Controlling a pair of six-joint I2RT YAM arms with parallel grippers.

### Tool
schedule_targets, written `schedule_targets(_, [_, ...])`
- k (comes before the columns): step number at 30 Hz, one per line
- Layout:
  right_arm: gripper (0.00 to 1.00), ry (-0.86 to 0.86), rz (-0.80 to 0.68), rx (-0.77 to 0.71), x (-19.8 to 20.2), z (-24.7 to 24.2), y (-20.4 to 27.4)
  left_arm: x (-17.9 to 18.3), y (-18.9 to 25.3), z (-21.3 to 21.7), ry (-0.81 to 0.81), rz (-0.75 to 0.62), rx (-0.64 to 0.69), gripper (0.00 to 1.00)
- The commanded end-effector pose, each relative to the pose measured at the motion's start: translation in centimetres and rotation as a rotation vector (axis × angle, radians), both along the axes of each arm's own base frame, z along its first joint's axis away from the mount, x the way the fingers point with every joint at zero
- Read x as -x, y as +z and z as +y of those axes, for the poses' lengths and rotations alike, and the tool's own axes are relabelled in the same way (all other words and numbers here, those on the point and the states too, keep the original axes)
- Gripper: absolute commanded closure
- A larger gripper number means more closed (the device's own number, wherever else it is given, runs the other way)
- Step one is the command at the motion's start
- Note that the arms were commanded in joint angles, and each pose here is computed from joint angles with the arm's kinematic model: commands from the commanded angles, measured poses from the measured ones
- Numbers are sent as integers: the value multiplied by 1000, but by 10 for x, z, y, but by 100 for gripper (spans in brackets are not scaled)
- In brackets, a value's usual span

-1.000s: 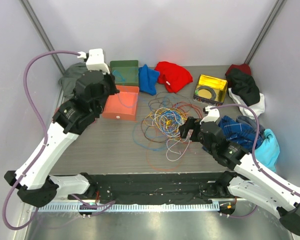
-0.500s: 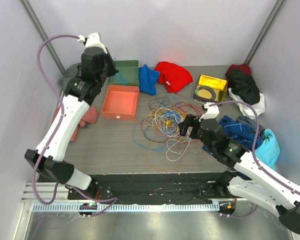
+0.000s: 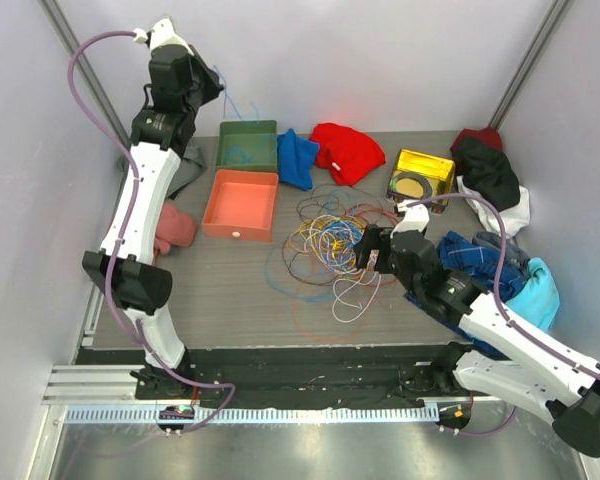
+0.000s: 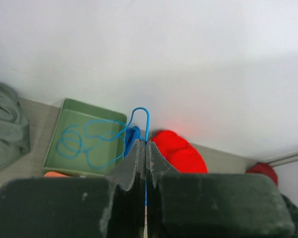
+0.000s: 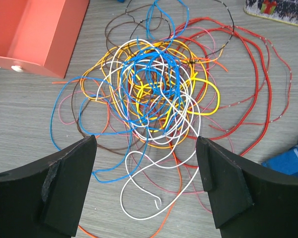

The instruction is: Untangle the cables

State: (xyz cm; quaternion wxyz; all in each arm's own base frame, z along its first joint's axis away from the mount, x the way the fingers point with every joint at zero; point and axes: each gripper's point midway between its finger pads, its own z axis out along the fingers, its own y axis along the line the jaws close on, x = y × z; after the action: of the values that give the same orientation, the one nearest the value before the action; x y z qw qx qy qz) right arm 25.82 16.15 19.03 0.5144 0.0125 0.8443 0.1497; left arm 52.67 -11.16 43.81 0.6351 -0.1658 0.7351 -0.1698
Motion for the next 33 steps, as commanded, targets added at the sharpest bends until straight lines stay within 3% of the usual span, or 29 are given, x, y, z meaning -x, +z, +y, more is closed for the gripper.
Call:
schedule_targets(1, [10, -16, -84, -19, -11, 2, 34, -23, 28, 5, -14, -95, 73, 100])
schedule_targets(11, [10, -43, -95, 10, -16, -2, 39, -70, -21, -5, -47, -27, 135, 100])
schedule_targets(24, [10, -38, -72, 13, -18, 2, 31, -64, -47, 11, -8, 30, 63, 100])
schedule_targets(33, [10, -58, -76, 26, -16, -5, 32, -116, -130, 2, -14, 135, 85, 100])
